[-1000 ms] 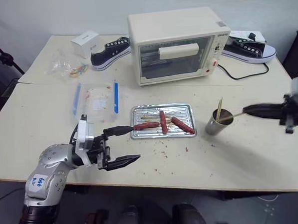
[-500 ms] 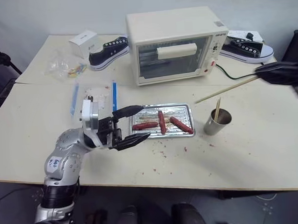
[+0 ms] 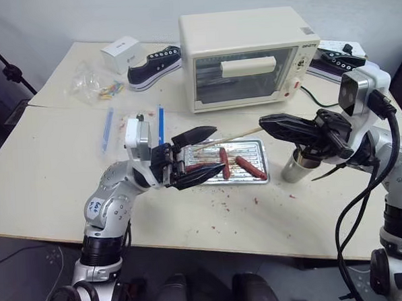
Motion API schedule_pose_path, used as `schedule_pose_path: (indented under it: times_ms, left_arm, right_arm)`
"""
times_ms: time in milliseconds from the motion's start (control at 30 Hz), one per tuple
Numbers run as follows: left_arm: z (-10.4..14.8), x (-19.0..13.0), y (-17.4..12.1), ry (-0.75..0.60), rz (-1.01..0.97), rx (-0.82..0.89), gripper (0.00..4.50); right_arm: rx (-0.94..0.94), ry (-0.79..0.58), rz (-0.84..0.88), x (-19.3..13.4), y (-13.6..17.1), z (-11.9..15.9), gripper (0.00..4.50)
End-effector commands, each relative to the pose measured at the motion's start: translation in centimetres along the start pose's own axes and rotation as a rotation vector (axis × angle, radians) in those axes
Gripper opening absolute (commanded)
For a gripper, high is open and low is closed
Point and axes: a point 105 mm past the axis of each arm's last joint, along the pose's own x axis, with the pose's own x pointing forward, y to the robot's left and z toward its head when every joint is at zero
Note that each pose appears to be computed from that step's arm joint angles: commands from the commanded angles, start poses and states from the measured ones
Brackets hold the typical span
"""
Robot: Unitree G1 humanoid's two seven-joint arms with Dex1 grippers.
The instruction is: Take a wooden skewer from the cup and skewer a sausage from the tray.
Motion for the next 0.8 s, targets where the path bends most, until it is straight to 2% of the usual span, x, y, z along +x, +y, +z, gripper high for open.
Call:
schedule_pose_path:
  times_ms: [33,333,400,533,600,800]
  left_arm:
    - [0.9,0.5,-0.6,-0.025,-0.026,0.028,2.8]
    - [0.9,0.5,-0.6,-0.025,-0.015,0.026,0.02]
    - [1.2,0.5,-0.3,-0.041,0.009,0.029,0.02]
    - [1.5,-0.4,0.3,-0.017,0.056,0.049,0.0]
    - [1.5,-1.5,0.6,0.013,0.089,0.064,0.0]
    - [1.2,-8.6,0.9,0.17,0.287,0.094,0.0]
  right_arm:
    - [-0.04,-0.009,0.024,0.4,0.6,0.4,0.0]
    - [-0.009,-0.014,-0.013,0.5,0.1,0.0,0.0]
    - [0.022,0.001,-0.031,0.2,-0.1,-0.1,0.0]
    - [-0.026,0.024,-0.093,-1.4,-0.1,0.5,0.93]
    - [-0.057,0.068,-0.144,-2.9,0.0,0.7,1.61]
    - [-0.323,0.283,-0.41,-10.7,0.2,1.0,3.71]
